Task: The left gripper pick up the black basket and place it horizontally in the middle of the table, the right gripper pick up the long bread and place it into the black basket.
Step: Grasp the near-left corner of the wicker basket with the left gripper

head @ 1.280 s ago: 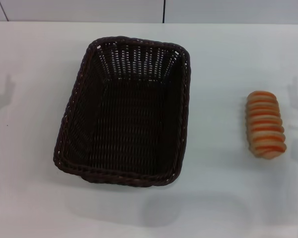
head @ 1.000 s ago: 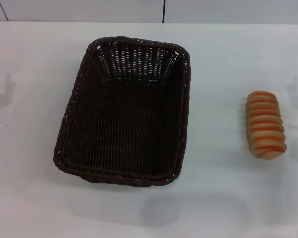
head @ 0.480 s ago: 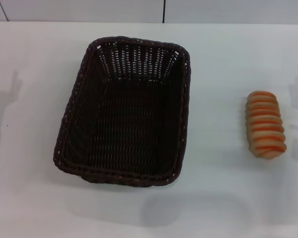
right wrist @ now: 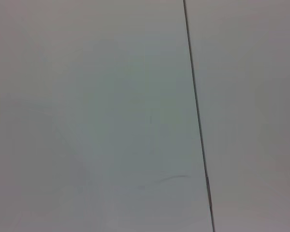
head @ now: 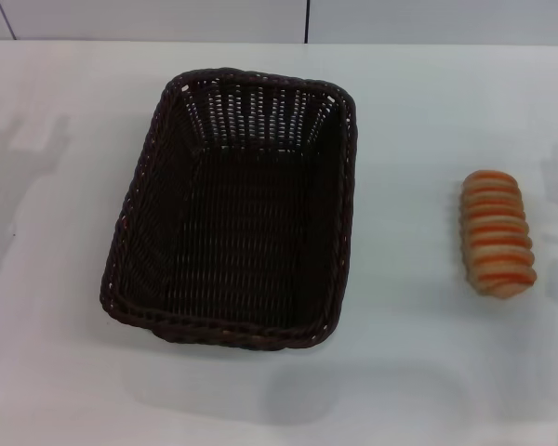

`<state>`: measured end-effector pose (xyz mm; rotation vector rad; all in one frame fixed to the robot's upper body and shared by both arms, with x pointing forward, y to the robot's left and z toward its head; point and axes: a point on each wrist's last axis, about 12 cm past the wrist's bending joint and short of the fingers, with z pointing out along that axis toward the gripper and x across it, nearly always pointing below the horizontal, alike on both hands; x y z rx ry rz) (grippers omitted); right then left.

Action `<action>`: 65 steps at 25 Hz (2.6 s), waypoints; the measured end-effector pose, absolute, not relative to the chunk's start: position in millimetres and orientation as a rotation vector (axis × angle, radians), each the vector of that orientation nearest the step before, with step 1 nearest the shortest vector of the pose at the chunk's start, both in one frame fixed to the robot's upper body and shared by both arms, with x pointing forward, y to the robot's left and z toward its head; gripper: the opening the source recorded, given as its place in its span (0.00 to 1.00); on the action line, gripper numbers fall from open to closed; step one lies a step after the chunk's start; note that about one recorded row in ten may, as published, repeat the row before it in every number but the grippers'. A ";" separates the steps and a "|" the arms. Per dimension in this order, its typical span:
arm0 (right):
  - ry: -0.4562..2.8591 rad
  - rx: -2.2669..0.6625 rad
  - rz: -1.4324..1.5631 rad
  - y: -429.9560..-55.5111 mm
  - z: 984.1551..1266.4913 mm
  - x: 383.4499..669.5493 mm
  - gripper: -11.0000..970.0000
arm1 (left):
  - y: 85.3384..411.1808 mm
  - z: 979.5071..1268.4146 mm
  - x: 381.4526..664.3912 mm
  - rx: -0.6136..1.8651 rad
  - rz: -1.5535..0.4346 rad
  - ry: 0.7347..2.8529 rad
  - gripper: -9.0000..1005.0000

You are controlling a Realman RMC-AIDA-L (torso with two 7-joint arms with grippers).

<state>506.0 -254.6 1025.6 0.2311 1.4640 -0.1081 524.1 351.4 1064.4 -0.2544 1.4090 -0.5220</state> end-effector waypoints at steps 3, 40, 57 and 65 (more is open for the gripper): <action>1.464 0.231 -0.108 -254.7 1025.6 506.0 0.85 | 354.9 1077.9 534.0 -0.223 -0.611 1.453 0.77; 1.459 0.232 -0.110 -255.6 1026.2 506.5 0.85 | 276.6 1193.6 533.6 0.198 -0.154 2.097 0.77; 1.450 0.211 -0.127 -259.5 1028.0 510.7 0.85 | 248.5 1191.8 515.5 0.279 -0.362 2.287 0.77; 1.447 0.206 -0.126 -259.7 1028.8 513.0 0.85 | 245.0 1176.9 521.6 0.288 -0.383 2.386 0.77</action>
